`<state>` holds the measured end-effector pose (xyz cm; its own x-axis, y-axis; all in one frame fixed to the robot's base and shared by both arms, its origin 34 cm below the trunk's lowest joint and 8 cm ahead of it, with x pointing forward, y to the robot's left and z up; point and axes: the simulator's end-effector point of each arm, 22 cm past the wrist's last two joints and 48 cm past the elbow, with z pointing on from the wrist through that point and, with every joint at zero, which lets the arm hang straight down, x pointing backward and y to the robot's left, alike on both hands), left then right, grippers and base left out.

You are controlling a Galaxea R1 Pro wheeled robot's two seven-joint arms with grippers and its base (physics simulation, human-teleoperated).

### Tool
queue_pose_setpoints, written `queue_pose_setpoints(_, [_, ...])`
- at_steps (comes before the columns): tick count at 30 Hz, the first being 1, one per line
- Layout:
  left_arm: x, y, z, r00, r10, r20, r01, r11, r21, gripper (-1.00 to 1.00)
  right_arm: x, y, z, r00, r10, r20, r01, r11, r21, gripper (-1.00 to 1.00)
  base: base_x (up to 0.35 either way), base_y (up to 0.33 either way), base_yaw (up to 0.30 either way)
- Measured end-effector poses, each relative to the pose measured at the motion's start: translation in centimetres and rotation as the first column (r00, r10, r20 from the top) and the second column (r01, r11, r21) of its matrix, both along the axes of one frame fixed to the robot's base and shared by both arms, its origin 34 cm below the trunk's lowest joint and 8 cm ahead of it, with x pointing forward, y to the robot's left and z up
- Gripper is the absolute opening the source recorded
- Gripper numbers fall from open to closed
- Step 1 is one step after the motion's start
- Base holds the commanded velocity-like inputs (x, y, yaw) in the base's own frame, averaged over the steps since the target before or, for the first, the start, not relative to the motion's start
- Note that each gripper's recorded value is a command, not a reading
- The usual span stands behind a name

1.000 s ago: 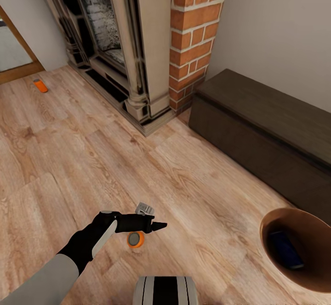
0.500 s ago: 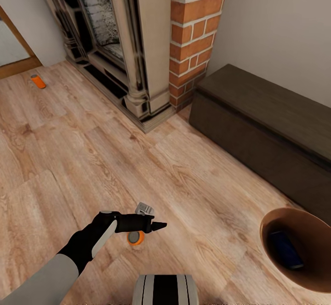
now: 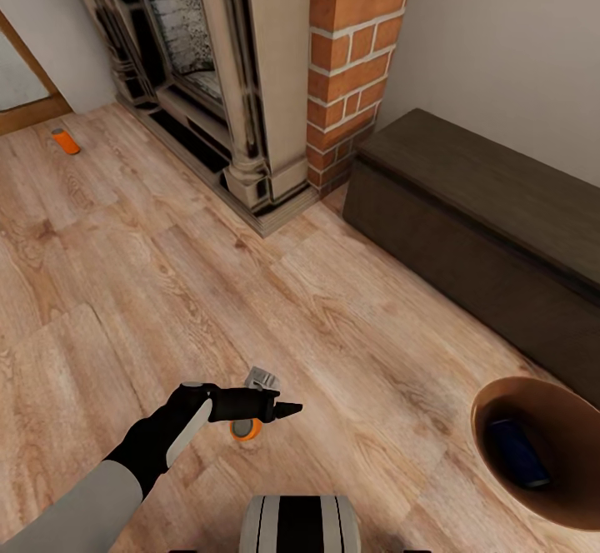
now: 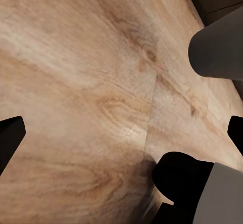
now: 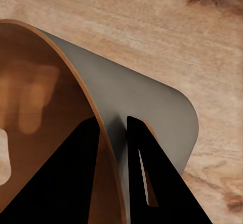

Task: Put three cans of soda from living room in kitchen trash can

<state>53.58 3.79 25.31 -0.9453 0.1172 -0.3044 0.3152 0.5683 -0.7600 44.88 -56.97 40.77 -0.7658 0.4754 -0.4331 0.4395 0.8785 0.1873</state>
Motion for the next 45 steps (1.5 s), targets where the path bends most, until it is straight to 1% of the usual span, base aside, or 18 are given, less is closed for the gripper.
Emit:
queue_pose_setpoints(4, [0.0, 0.0, 0.0, 1.000, 0.000, 0.000, 0.000, 1.000, 0.000, 1.00, 0.0, 0.0, 0.0, 1.000, 0.000, 0.000, 0.000, 1.000, 0.000, -1.00, 0.000, 0.000, 0.000])
queue_pose_setpoints(6, [0.7, 0.9, -0.1, 1.000, 0.009, 0.012, -0.009, 1.000, 0.005, 1.00, -0.1, -0.1, -0.1, 1.000, 0.004, -0.003, -0.004, 1.000, -0.006, -1.00, 0.000, 0.000, 0.000])
queue_pose_setpoints(8, [0.4, 1.1, -0.3, 1.000, 0.008, 0.004, -0.008, 1.000, 0.001, 1.00, -0.1, -0.1, -0.1, 1.000, 0.005, -0.002, -0.005, 1.000, -0.006, -1.00, 0.000, 0.000, 0.000])
queue_pose_setpoints(11, [0.3, 0.8, 0.1, 1.000, 0.004, -0.002, -0.004, 1.000, -0.017, 1.00, -0.1, -0.1, 0.0, 1.000, 0.004, -0.001, -0.004, 1.000, -0.005, -1.00, 0.000, 0.000, 0.000])
queue_pose_setpoints(17, [0.4, 0.7, 0.9, 0.999, 0.025, -0.041, -0.027, 0.998, -0.062, 1.00, -0.1, -0.7, 0.5, 1.000, 0.004, 0.000, -0.004, 1.000, -0.020, -1.00, 0.000, 0.000, 0.000])
queue_pose_setpoints(19, [0.4, 0.6, 1.1, 0.999, 0.026, -0.045, -0.030, 0.997, -0.073, 1.00, -0.1, -0.8, 0.5, 1.000, 0.002, 0.001, -0.002, 1.000, -0.022, -1.00, 0.000, 0.000, 0.000])
queue_pose_setpoints(21, [0.9, 1.3, 1.1, 0.998, 0.044, -0.042, -0.047, 0.996, -0.079, 1.00, -0.2, -0.9, 0.6, 1.000, -0.002, 0.005, 0.002, 1.000, -0.023, -1.00, 0.000, 0.000, 0.000])
queue_pose_setpoints(25, [1.0, 1.4, 0.9, 0.998, 0.053, -0.046, -0.056, 0.996, -0.071, 1.00, -0.2, -0.9, 0.6, 1.000, -0.002, 0.005, 0.002, 1.000, -0.023, -1.00, 0.000, 0.000, 0.000])
queue_pose_setpoints(29, [1.7, 1.9, 0.8, 0.996, 0.082, -0.045, -0.084, 0.994, -0.065, 1.00, -0.2, -1.3, 0.9, 1.000, 0.000, 0.006, 0.000, 0.999, -0.033, -1.00, 0.000, 0.000, 0.000])
queue_pose_setpoints(36, [2.8, 2.7, 1.1, 0.992, 0.119, -0.038, -0.121, 0.990, -0.068, 1.00, -0.2, -1.4, 1.0, 1.000, 0.000, 0.007, 0.000, 0.999, -0.034, -1.00, 0.000, 0.000, 0.000])
queue_pose_setpoints(37, [2.6, 2.4, 0.9, 0.993, 0.111, -0.039, -0.114, 0.992, -0.062, 1.00, -0.3, -1.4, 0.9, 1.000, -0.001, 0.006, 0.002, 0.999, -0.033, -1.00, 0.000, 0.000, 0.000])
queue_pose_setpoints(38, [2.6, 2.2, 0.8, 0.992, 0.120, -0.047, -0.122, 0.990, -0.063, 1.00, -0.4, -1.4, 0.9, 1.000, 0.000, 0.004, 0.001, 0.999, -0.035, -1.00, 0.000, 0.000, 0.000])
queue_pose_setpoints(39, [2.6, 2.7, 0.5, 0.990, 0.129, -0.052, -0.132, 0.990, -0.054, 1.00, -0.4, -1.4, 0.9, 1.000, 0.001, 0.005, -0.001, 0.999, -0.036, -1.00, 0.000, 0.000, 0.000])
queue_pose_setpoints(41, [2.9, 3.3, 0.7, 0.989, 0.140, -0.054, -0.144, 0.988, -0.061, 1.00, -0.3, -1.4, 0.9, 1.000, -0.001, 0.006, 0.001, 0.999, -0.034, -1.00, 0.000, 0.000, 0.000])
queue_pose_setpoints(44, [2.7, 4.3, 0.5, 0.988, 0.144, -0.059, -0.147, 0.987, -0.060, 1.00, -0.3, -1.6, 1.1, 1.000, 0.003, 0.005, -0.003, 0.999, -0.040, -1.00, 0.000, 0.000, 0.000])
queue_pose_setpoints(45, [2.7, 4.3, 0.6, 0.988, 0.143, -0.061, -0.147, 0.987, -0.064, 1.00, -0.3, -1.6, 1.1, 1.000, 0.003, 0.005, -0.003, 0.999, -0.040, -1.00, 0.000, 0.000, 0.000])
